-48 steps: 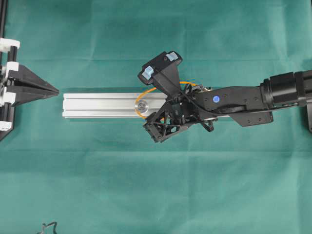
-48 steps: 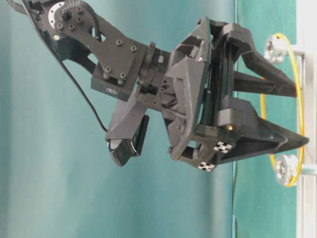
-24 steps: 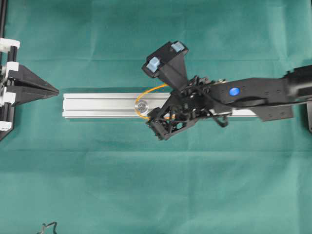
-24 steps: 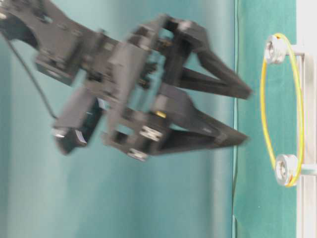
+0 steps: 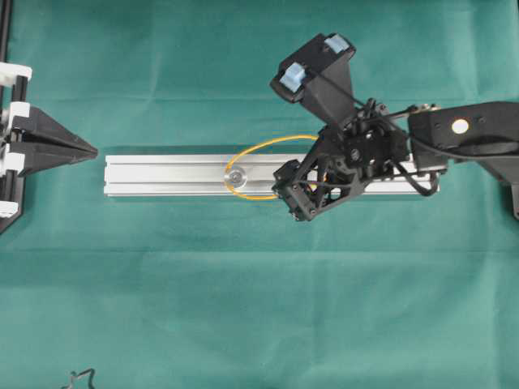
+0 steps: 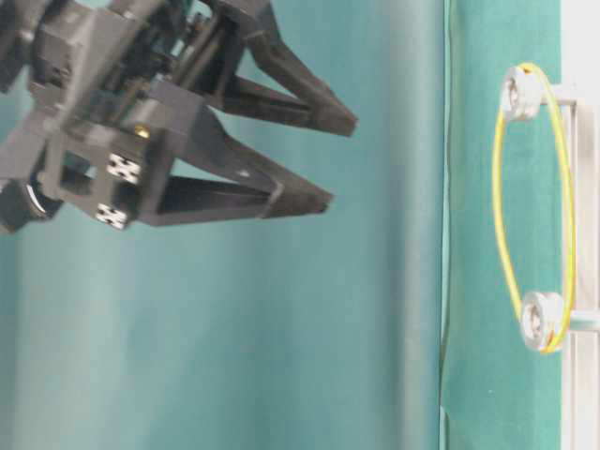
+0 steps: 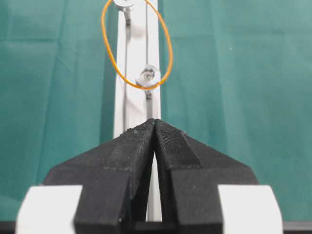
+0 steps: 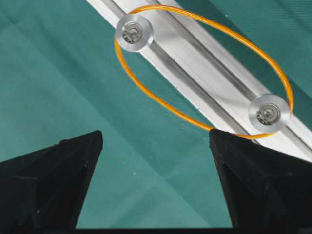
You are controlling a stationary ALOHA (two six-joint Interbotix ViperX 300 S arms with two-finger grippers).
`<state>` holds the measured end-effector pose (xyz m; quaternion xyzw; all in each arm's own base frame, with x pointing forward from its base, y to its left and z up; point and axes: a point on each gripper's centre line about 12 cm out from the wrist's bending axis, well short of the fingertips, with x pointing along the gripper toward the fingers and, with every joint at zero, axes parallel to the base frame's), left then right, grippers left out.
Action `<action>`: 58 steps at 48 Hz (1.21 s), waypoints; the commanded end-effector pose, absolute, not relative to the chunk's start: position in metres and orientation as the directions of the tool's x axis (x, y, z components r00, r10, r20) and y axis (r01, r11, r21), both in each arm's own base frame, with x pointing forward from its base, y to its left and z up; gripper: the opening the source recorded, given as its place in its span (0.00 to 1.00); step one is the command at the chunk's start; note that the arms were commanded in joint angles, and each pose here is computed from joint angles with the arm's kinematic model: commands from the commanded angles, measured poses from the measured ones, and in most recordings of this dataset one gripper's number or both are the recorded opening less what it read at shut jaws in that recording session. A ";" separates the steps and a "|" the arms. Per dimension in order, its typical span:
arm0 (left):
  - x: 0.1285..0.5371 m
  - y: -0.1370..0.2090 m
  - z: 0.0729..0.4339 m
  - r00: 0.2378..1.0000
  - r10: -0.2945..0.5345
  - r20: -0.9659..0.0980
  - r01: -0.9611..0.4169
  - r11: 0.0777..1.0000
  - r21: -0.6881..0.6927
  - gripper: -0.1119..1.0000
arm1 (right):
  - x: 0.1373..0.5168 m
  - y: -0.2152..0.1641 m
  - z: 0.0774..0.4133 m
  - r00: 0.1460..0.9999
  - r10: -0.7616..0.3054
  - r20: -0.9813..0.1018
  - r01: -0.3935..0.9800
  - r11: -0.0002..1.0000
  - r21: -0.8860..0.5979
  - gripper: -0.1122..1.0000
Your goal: Hook the rubber onto the shaft.
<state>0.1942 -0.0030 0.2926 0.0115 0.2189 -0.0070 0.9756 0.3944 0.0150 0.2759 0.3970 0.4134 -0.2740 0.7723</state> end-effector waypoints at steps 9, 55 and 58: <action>0.197 -0.004 0.306 0.917 -0.011 -0.398 0.022 1.000 0.022 0.10 | 0.391 0.015 0.295 0.546 -0.094 -0.833 0.732 0.536 0.419 0.95; 0.198 -0.004 0.305 0.916 -0.011 -0.401 0.021 1.000 0.022 0.10 | 0.389 0.016 0.295 0.537 -0.095 -0.838 0.419 0.893 0.167 0.95; 0.198 -0.004 0.305 0.916 -0.011 -0.401 0.021 1.000 0.021 0.10 | 0.389 0.016 0.295 0.531 -0.096 -0.842 0.391 0.910 0.142 0.95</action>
